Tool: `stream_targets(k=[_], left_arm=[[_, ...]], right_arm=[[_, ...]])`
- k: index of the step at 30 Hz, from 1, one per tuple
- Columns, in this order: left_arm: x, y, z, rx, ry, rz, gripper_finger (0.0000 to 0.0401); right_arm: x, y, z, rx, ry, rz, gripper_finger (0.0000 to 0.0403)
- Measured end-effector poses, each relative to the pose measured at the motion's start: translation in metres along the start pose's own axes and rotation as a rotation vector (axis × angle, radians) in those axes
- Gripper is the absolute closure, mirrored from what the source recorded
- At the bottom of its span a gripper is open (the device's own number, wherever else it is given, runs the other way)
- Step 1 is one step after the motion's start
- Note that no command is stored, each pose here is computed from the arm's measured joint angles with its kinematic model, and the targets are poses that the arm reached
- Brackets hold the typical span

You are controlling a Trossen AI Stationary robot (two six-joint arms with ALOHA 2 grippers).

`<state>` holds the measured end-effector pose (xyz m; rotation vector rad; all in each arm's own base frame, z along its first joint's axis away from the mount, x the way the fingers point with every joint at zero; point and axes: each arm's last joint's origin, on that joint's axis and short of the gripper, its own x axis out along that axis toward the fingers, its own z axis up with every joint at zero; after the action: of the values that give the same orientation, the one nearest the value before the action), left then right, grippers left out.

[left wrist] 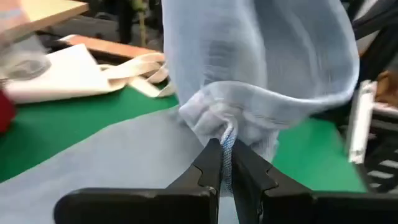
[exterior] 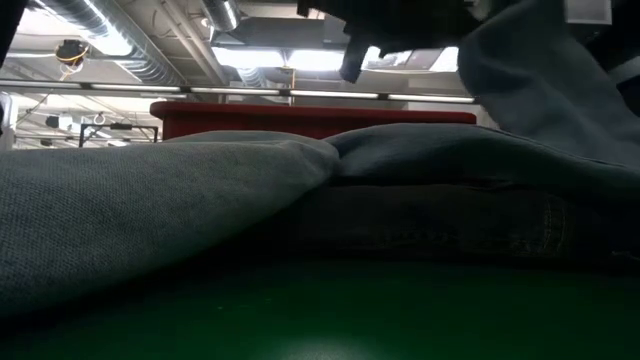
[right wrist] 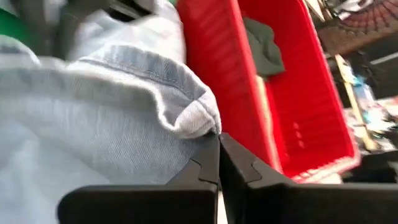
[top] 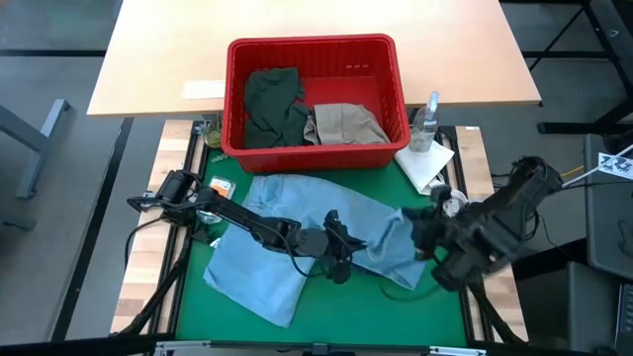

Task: Fold laundry
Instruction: Fold the light blue jeans

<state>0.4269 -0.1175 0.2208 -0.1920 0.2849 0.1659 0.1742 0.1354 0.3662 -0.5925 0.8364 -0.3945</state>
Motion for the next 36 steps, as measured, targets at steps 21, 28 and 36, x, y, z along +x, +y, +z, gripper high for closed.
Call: stream_targets(k=[21,28,36], left_arm=[[-0.032,-0.016,0.003,0.050,0.059,0.154,0.0385],[-0.029,0.002,-0.007,-0.029,0.169,0.243,0.0385],[-0.029,0.014,-0.014,-0.038,0.253,0.315,0.0364]], right_arm=[[0.087,-0.042,0.010,-0.187,0.245,0.009,0.0402],[0.117,-0.052,-0.005,-0.222,0.364,-0.029,0.0402],[0.129,-0.062,-0.012,-0.256,0.427,-0.019,0.0402]])
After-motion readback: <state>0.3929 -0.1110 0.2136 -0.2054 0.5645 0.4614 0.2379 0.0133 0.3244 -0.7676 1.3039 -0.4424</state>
